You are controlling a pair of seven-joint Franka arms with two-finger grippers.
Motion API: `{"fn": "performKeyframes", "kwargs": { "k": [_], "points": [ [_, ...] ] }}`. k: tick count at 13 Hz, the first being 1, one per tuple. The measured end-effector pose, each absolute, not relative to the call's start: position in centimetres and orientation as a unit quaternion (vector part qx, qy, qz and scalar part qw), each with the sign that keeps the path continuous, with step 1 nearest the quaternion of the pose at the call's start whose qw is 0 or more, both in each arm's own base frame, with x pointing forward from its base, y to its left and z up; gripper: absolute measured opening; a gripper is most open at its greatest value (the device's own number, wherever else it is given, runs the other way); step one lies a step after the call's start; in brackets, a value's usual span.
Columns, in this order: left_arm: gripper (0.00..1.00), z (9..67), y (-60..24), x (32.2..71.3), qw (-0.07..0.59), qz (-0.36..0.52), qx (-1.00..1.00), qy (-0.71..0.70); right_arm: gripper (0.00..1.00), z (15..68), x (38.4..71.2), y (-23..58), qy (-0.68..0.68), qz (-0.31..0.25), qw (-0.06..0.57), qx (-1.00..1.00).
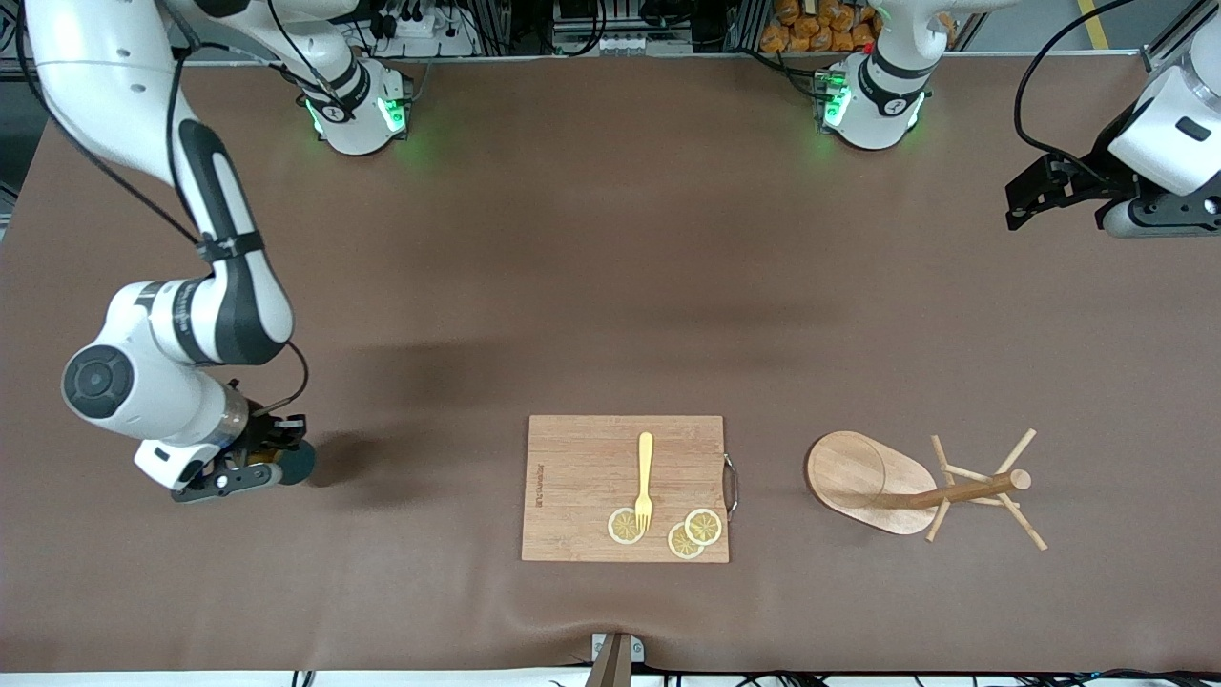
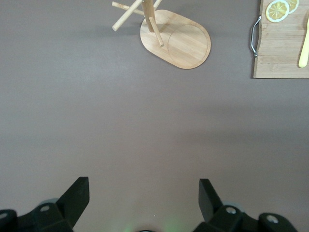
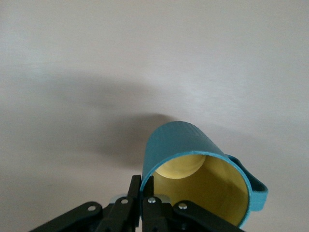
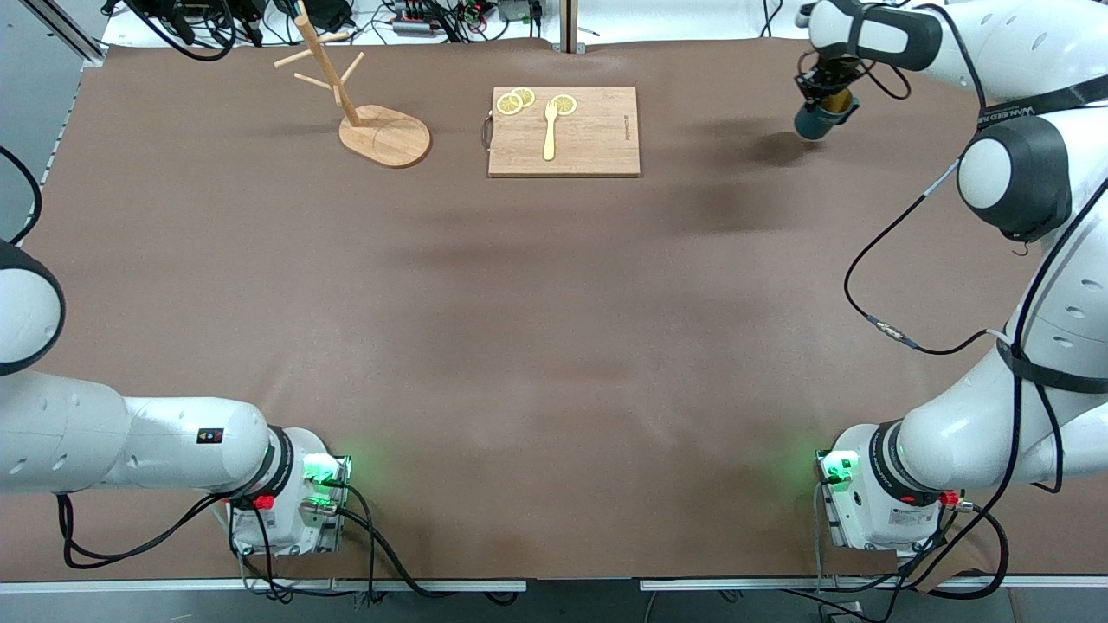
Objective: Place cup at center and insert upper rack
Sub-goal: 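Carry the teal mug with the right gripper toward the table center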
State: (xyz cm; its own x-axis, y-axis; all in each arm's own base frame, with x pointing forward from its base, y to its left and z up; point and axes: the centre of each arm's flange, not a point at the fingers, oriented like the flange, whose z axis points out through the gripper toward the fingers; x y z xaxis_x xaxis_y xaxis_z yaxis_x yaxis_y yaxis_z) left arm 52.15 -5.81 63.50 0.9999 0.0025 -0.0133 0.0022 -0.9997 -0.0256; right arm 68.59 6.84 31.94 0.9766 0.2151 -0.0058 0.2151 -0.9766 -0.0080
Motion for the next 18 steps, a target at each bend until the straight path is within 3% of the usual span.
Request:
{"fn": "performKeyframes", "kwargs": {
  "k": [7,18],
  "points": [
    [1.0,63.5,-5.7,52.2,0.012,0.006,-1.0,-0.007,0.04,34.0,61.2,29.2,-0.047,0.034,-0.006,-0.998],
    [1.0,62.6,-5.6,52.7,0.012,0.015,-1.0,-0.02,0.04,31.4,47.1,49.8,-0.079,0.038,0.038,-0.995]
  ]
}}
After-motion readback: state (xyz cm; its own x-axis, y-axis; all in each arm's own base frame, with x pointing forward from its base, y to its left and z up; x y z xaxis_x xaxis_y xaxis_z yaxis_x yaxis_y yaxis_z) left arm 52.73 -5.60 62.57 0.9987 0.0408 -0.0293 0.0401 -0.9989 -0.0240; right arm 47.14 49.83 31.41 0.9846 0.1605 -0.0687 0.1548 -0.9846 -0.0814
